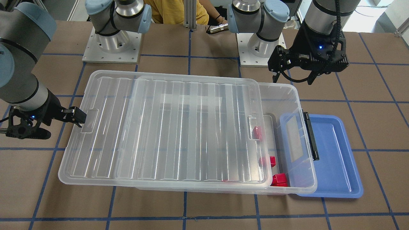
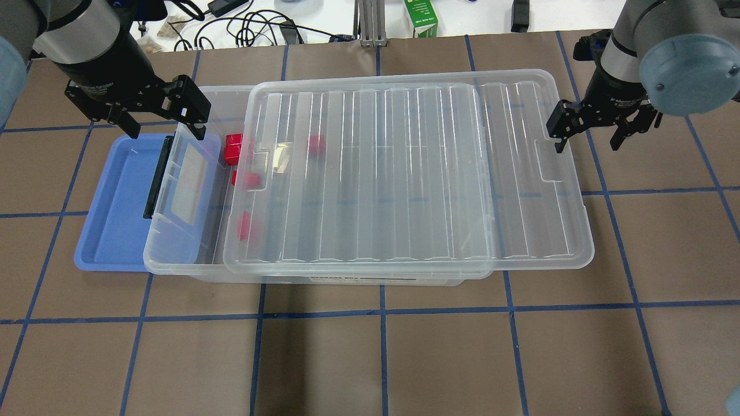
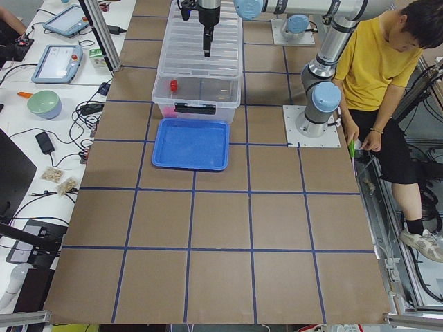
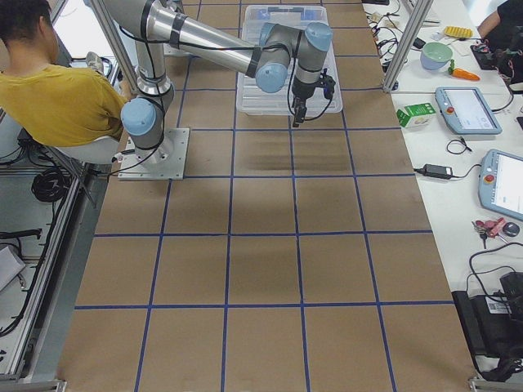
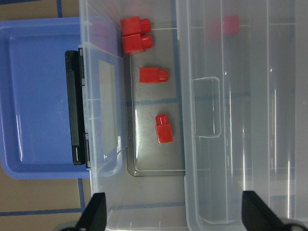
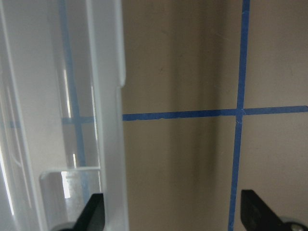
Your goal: Place red block in blue tray from box
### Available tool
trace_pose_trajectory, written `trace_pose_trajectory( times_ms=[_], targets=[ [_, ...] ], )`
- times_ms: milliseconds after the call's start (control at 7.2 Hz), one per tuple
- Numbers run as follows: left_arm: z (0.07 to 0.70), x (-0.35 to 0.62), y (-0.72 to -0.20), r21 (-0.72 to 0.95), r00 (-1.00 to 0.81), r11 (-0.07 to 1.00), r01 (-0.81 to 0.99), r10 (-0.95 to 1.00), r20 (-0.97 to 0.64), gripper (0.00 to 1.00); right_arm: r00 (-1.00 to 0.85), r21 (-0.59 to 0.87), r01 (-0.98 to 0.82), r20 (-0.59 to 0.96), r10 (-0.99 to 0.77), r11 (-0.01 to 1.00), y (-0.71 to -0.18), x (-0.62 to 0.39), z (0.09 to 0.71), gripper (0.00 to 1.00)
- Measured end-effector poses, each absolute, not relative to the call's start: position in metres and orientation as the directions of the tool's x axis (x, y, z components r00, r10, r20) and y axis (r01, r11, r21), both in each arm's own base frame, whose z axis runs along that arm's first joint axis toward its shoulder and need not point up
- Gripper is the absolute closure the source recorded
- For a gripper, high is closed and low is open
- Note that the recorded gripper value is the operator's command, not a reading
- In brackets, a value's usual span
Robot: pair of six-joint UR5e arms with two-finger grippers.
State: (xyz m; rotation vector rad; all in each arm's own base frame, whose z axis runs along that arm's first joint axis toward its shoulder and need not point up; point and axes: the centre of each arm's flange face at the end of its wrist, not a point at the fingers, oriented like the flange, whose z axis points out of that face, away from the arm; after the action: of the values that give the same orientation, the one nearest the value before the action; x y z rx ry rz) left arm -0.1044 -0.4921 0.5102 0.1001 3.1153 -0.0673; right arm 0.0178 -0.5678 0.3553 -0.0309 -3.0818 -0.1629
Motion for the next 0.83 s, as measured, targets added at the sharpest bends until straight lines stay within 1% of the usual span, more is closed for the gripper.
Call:
trace_pose_trajectory(
  times_ms=[833],
  targets=[
    [0.509, -0.105, -0.493, -0.040, -0.998, 0.997, 0.062, 0.061, -0.024, 0.00, -0.999, 0.109, -0.012, 0.046, -0.017, 0.994, -0.567, -0.031, 0.356, 0.00]
  ],
)
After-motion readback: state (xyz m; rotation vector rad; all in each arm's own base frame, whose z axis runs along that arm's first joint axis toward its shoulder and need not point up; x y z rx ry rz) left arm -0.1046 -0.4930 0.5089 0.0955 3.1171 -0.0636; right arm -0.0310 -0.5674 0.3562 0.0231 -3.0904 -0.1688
